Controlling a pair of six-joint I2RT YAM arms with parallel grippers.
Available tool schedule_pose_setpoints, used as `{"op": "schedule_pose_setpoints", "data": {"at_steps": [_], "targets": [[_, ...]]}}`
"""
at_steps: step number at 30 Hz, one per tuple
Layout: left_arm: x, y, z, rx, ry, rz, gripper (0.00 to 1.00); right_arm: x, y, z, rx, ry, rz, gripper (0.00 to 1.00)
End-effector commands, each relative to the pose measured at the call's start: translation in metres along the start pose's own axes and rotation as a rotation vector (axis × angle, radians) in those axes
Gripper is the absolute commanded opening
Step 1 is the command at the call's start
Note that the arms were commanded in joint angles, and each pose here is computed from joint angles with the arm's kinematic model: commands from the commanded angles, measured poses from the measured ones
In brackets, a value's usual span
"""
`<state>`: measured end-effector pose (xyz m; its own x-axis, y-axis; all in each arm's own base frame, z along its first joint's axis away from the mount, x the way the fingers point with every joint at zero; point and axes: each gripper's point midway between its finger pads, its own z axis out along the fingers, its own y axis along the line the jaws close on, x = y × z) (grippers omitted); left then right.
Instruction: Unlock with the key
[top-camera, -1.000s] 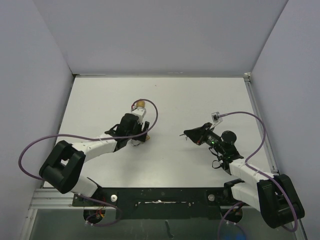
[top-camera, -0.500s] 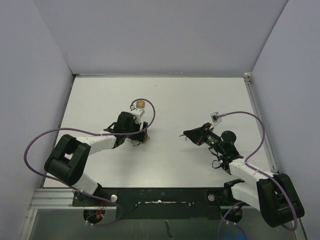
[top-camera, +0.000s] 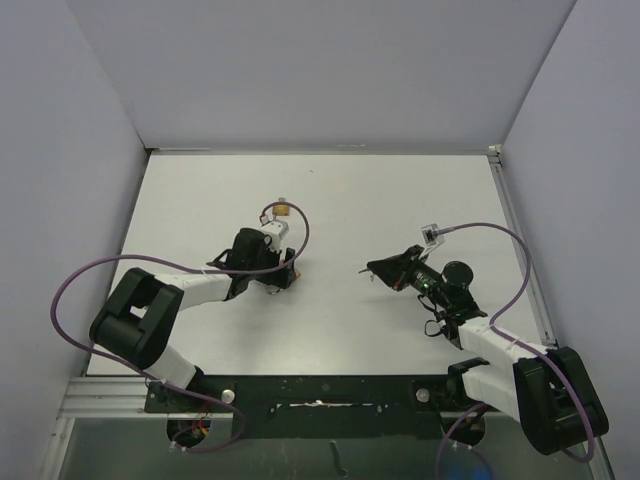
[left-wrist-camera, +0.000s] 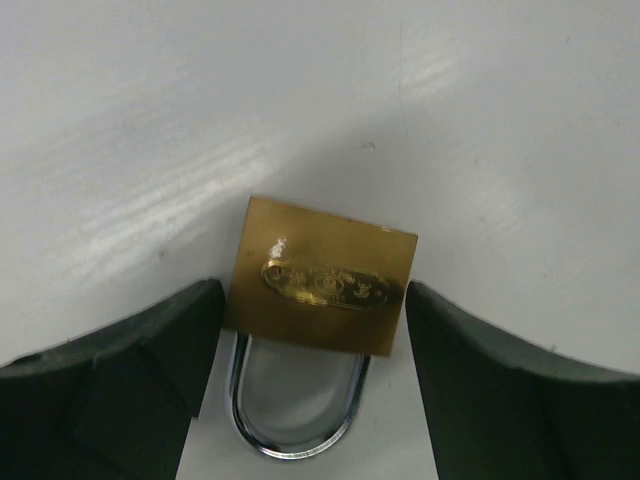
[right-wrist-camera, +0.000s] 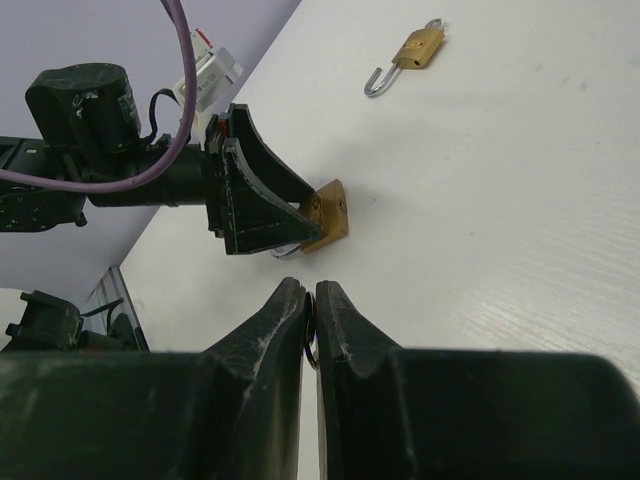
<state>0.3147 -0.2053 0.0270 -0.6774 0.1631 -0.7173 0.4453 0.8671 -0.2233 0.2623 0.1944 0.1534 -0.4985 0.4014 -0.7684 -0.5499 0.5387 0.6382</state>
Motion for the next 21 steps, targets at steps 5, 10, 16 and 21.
{"op": "schedule_pose_setpoints", "data": {"at_steps": [5, 10, 16, 21], "targets": [[0.009, -0.012, -0.002, 0.022, -0.009, -0.006, 0.73, -0.015, 0.010, 0.001, -0.049, -0.048, -0.048, 0.00], [0.010, -0.016, -0.002, 0.001, -0.009, 0.017, 0.73, -0.014, 0.010, 0.002, -0.051, -0.046, -0.044, 0.00], [0.015, -0.018, -0.002, -0.071, -0.002, 0.063, 0.73, -0.013, 0.010, 0.001, -0.051, -0.046, -0.044, 0.00], [0.017, -0.020, -0.002, -0.123, -0.003, 0.087, 0.73, -0.012, 0.010, 0.001, -0.051, -0.044, -0.042, 0.00]]}}
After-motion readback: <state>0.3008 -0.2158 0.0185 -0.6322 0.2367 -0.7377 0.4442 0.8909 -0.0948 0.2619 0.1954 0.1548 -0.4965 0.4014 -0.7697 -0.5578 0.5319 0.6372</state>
